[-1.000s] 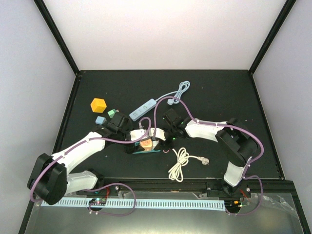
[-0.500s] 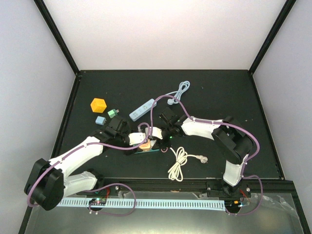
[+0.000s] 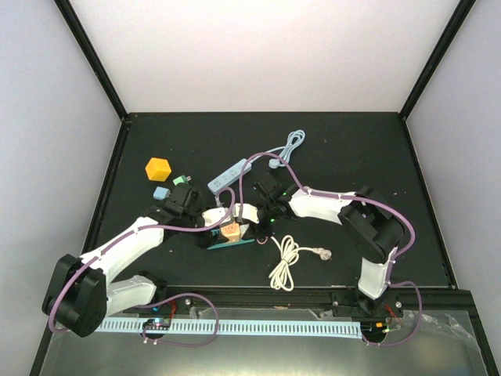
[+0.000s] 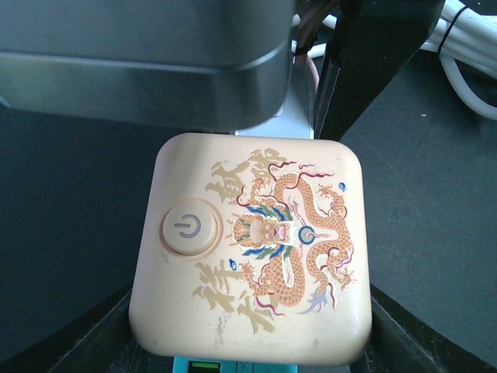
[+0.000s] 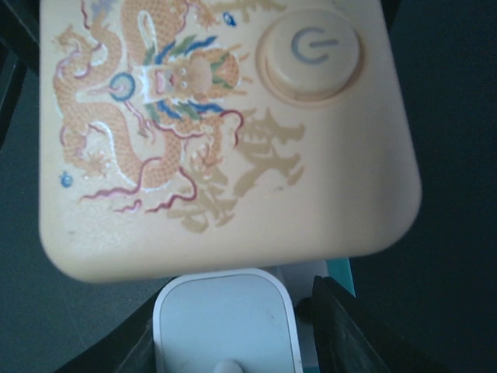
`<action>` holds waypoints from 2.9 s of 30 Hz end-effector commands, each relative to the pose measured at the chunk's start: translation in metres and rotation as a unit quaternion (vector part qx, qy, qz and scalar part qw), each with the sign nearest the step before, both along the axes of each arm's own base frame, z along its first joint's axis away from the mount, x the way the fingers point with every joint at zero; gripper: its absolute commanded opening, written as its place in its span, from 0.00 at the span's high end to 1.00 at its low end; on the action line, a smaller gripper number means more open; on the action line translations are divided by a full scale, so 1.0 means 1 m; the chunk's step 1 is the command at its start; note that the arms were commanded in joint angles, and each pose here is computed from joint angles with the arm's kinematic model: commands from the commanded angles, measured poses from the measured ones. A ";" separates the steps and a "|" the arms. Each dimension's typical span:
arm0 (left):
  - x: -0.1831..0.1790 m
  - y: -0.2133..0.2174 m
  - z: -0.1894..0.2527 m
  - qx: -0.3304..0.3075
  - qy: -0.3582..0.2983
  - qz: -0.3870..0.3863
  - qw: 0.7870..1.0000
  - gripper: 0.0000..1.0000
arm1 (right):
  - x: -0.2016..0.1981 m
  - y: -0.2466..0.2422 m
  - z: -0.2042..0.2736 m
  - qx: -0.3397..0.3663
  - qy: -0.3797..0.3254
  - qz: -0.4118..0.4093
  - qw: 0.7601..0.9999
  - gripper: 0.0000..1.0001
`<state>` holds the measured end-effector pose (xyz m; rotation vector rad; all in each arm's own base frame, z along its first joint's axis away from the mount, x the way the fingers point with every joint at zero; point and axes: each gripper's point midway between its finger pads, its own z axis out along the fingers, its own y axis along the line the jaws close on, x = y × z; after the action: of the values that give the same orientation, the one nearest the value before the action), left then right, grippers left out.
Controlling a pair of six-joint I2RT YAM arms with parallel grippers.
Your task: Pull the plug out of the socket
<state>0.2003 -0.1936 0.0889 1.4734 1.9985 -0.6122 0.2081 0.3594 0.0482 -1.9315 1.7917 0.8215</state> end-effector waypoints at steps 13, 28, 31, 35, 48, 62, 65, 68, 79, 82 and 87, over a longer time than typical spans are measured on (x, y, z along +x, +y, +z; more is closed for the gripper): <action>-0.007 -0.024 0.053 -0.082 -0.065 -0.086 0.991 0.79 | 0.008 -0.013 -0.043 -0.083 0.008 -0.031 0.996 0.99; 0.003 -0.006 0.066 -0.150 -0.055 -0.069 0.985 0.82 | 0.010 -0.012 -0.048 -0.094 0.008 -0.034 0.995 0.99; -0.006 -0.004 0.062 -0.137 -0.117 -0.100 0.979 0.83 | 0.009 -0.011 -0.051 -0.098 0.013 -0.032 0.995 0.99; -0.004 0.000 0.056 -0.120 -0.118 -0.088 0.982 0.84 | 0.009 -0.011 -0.050 -0.099 0.011 -0.029 0.995 0.99; 0.032 0.072 0.066 -0.016 -0.037 0.025 0.999 0.83 | 0.012 -0.013 -0.043 -0.097 0.005 -0.035 0.995 0.99; 0.046 0.196 0.013 0.319 -0.004 0.072 0.945 0.81 | 0.014 -0.011 -0.033 -0.091 0.000 -0.033 0.995 0.67; 0.050 0.207 0.011 0.346 0.003 0.083 0.934 0.81 | 0.013 -0.008 -0.025 -0.080 0.004 -0.034 0.996 0.52; 0.053 0.216 -0.001 0.369 0.029 0.090 0.925 0.80 | 0.013 -0.004 -0.013 -0.066 0.003 -0.035 0.997 0.40; 0.062 0.231 -0.016 0.428 0.058 0.097 0.897 0.76 | 0.020 0.007 0.037 -0.008 0.006 -0.048 0.999 0.11; 0.063 0.230 -0.019 0.440 0.061 0.093 0.891 0.71 | 0.026 0.003 0.050 0.009 0.020 -0.061 0.998 0.10; 0.063 0.228 -0.026 0.454 0.071 0.084 0.884 0.63 | 0.036 -0.012 0.075 0.038 0.030 -0.084 0.995 0.08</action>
<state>0.2531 0.0304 0.0616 1.7367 2.6452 0.3085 0.2365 0.3516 0.0833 -1.7868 1.9399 0.8167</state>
